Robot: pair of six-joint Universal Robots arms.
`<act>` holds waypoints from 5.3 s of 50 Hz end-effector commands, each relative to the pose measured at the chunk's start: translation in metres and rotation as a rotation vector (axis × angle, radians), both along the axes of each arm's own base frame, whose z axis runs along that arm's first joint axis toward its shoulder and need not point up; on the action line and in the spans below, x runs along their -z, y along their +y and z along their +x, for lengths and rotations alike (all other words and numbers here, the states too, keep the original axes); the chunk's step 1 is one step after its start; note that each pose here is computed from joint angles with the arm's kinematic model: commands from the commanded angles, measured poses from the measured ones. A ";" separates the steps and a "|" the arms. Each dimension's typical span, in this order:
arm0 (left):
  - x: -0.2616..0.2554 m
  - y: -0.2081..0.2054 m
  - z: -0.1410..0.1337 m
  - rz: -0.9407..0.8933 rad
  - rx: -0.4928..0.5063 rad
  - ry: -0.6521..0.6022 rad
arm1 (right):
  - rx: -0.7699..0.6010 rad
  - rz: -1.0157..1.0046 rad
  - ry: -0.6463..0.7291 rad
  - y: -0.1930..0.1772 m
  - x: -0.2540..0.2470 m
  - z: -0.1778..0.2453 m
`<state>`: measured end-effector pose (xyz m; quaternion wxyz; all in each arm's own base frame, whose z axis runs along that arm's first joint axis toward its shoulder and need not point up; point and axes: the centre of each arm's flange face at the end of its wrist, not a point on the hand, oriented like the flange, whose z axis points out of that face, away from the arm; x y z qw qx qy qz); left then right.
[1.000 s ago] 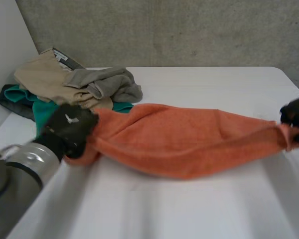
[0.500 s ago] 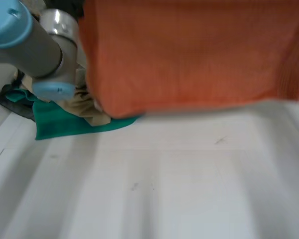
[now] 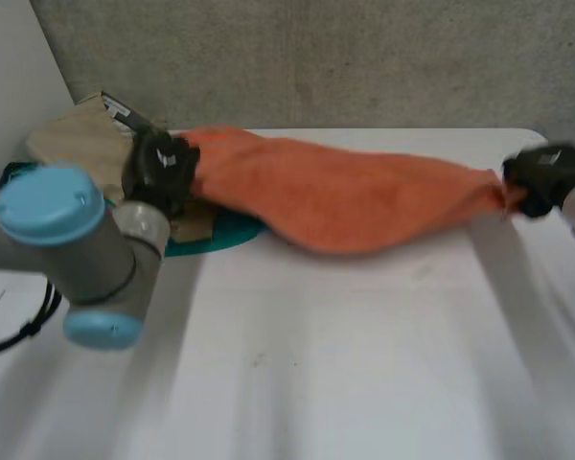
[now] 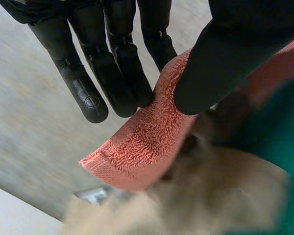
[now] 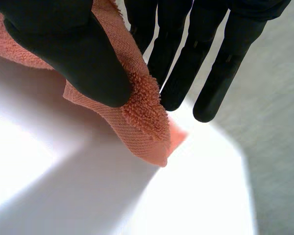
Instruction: Fold the laundry.
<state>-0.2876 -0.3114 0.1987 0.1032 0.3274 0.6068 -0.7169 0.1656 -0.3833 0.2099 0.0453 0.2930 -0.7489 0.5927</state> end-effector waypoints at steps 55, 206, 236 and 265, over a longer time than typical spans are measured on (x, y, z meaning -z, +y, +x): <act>0.035 0.066 0.017 0.167 0.061 -0.041 | 0.136 0.182 -0.236 0.063 0.080 0.034; 0.030 0.110 0.014 0.284 0.075 -0.271 | -0.018 0.067 0.617 0.063 0.035 -0.054; 0.064 -0.034 -0.036 -0.112 -0.150 -0.292 | -0.091 -0.453 0.570 -0.055 0.089 0.013; 0.029 0.031 -0.010 -0.023 -0.101 -0.164 | 0.031 0.085 0.155 -0.006 0.051 -0.066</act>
